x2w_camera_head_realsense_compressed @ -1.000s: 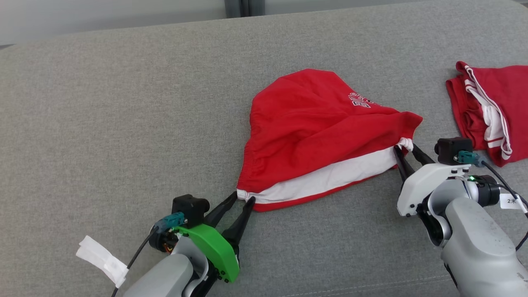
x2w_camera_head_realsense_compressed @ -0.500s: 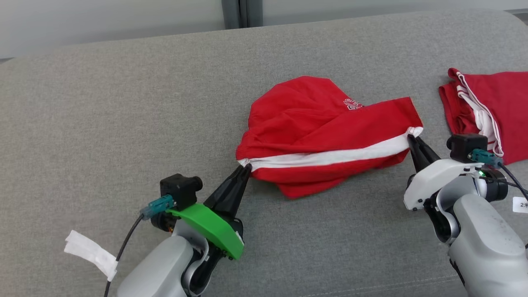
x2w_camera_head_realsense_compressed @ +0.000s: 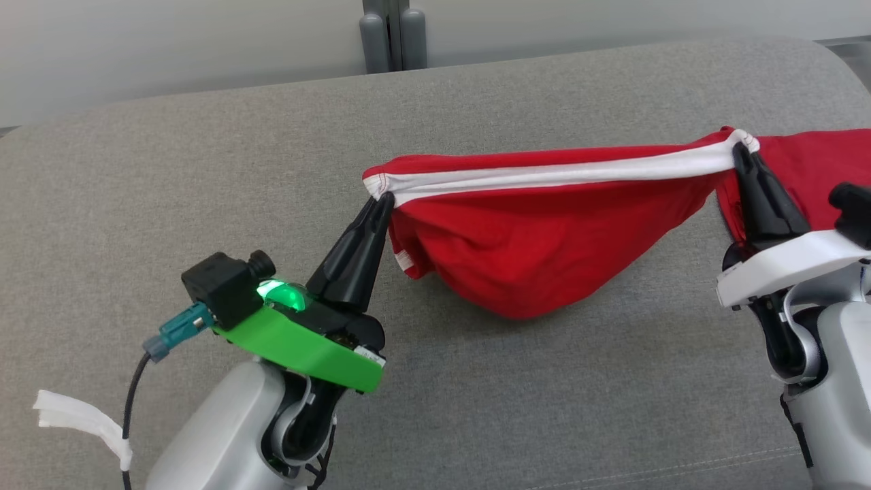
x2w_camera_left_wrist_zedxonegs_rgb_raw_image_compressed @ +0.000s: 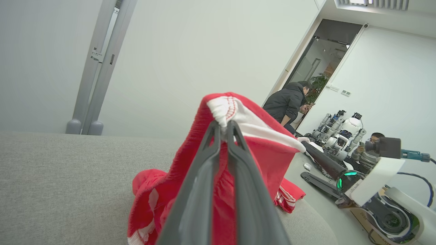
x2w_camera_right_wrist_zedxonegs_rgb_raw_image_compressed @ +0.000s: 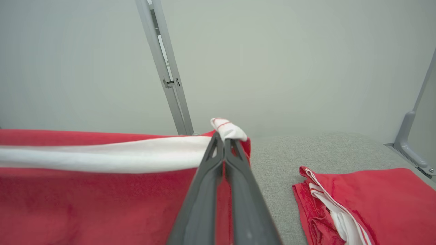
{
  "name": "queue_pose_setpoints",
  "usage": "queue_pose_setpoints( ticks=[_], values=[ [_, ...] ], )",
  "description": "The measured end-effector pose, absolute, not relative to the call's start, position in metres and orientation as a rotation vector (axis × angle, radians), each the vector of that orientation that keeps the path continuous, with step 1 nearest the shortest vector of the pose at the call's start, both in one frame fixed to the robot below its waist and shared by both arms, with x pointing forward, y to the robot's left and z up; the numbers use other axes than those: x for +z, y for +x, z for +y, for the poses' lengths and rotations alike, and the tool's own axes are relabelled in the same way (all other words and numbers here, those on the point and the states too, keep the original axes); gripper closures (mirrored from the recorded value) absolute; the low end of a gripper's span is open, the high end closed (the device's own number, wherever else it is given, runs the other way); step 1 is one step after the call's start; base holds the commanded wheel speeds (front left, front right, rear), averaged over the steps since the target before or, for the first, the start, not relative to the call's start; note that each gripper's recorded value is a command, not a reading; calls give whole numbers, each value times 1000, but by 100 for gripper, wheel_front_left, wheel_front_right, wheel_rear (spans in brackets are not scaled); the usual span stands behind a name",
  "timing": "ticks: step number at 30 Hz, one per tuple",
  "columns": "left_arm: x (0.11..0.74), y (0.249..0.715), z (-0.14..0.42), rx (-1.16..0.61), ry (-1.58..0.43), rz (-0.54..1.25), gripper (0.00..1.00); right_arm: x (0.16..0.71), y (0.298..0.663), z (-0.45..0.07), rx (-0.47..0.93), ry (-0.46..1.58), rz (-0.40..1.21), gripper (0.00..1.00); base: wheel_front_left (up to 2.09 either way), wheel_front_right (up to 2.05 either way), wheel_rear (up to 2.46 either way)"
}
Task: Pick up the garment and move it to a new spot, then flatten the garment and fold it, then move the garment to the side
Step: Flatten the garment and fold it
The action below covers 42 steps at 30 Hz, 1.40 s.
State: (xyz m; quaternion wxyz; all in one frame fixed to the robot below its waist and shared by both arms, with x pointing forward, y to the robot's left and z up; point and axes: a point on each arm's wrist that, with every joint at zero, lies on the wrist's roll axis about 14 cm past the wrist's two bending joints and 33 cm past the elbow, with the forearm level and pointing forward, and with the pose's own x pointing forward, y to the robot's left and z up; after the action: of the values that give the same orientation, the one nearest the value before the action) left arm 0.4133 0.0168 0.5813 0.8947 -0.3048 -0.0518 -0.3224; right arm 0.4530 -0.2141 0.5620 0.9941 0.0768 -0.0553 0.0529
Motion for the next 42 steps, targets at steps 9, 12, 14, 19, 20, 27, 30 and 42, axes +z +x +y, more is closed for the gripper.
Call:
queue_pose_setpoints(
  ticks=[9,12,14,19,20,27,30,42],
  values=[
    [599,459,22,-685,-641,-104,100,593,479,-186,196,102,-81,100,0,0,0],
    [597,491,27,-649,-665,-92,100,590,507,-176,232,-3,-37,100,0,0,0],
    [591,512,29,-627,-648,-82,100,591,526,-174,236,-10,-30,100,0,0,0],
    [593,567,36,-575,-587,-127,100,613,579,-171,236,-86,-102,100,0,0,0],
    [599,580,39,-560,-590,-150,100,623,590,-169,239,-122,-139,100,0,0,0],
    [655,636,55,-528,-576,-357,100,714,631,-155,242,-235,-477,100,0,0,0],
    [681,642,62,-523,-598,-456,100,736,638,-159,223,-262,-569,100,0,0,0],
    [541,601,38,-524,-581,-137,100,576,643,-165,261,-216,-224,100,0,0,0]
  ],
)
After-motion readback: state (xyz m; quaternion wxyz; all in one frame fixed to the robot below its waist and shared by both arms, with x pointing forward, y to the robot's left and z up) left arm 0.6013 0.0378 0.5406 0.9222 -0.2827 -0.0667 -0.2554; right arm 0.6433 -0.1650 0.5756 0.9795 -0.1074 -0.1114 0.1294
